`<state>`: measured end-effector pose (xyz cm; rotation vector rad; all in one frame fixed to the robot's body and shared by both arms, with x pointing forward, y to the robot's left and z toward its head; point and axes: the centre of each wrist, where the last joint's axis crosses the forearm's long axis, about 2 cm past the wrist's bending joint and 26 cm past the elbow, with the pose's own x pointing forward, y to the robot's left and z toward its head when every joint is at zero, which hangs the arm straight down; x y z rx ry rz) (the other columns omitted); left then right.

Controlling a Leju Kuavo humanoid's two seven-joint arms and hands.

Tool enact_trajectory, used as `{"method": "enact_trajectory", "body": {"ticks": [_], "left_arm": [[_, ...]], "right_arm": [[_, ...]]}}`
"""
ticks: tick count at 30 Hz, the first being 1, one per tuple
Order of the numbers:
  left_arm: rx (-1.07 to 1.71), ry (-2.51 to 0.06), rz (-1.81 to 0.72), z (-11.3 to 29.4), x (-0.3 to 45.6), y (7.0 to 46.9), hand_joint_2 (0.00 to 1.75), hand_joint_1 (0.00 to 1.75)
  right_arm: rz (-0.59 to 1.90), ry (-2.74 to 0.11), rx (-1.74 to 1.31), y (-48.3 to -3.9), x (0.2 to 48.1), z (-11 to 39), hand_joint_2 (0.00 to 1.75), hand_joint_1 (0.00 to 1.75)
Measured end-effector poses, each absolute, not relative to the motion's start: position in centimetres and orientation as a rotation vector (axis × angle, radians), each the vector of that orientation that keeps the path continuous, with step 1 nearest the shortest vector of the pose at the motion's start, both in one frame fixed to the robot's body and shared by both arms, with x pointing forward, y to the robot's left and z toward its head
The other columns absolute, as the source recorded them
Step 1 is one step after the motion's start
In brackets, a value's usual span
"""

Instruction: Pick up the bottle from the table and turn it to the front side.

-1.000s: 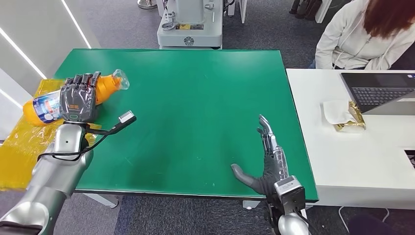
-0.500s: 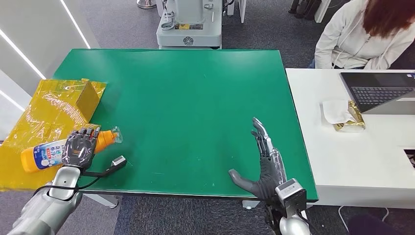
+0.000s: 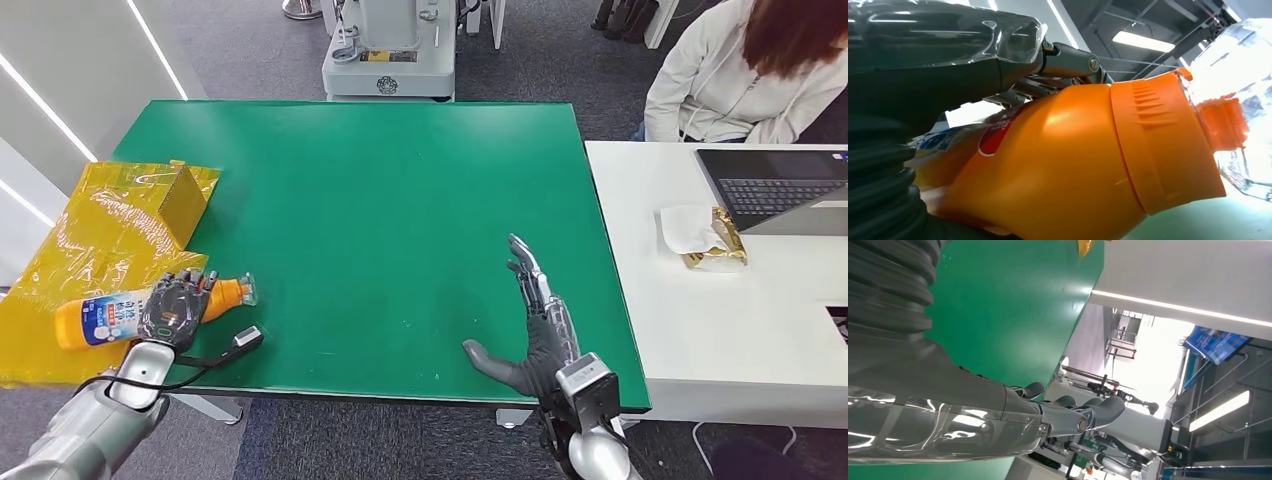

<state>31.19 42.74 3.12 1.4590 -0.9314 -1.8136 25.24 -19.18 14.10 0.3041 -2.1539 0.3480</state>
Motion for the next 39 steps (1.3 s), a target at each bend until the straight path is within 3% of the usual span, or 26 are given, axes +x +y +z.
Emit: {"method": "enact_trajectory", "body": {"ticks": [9,16,17,20,21,23,39], "left_arm": [[1.509,-1.002,-1.863,3.8,32.6,41.1,1.75,1.71],[1.494,-1.059,-1.910,4.3,33.6,39.7,1.75,1.05],[1.491,-1.067,-1.915,4.4,33.7,39.6,1.75,0.89],[1.485,-1.090,-1.926,4.8,34.2,39.2,1.75,0.19],[1.483,-1.095,-1.927,4.9,34.4,39.1,1.75,0.06],[1.479,-1.101,-1.928,5.1,34.7,38.9,1.75,0.00],[1.428,-1.031,-1.943,5.5,35.6,38.0,1.75,0.00]], "right_arm": [[0.336,-2.142,0.293,-18.6,25.1,14.0,1.75,0.00],[0.334,-2.118,0.268,-18.6,23.8,13.2,1.75,0.00],[0.333,-2.115,0.266,-18.5,23.6,13.1,1.75,0.00],[0.330,-2.111,0.258,-18.5,23.2,12.9,1.75,0.00],[0.331,-2.110,0.254,-18.5,23.1,12.9,1.75,0.00],[0.332,-2.107,0.251,-18.5,22.9,12.8,1.75,0.00],[0.310,-2.082,0.233,-18.6,22.0,12.5,1.75,0.00]]}}
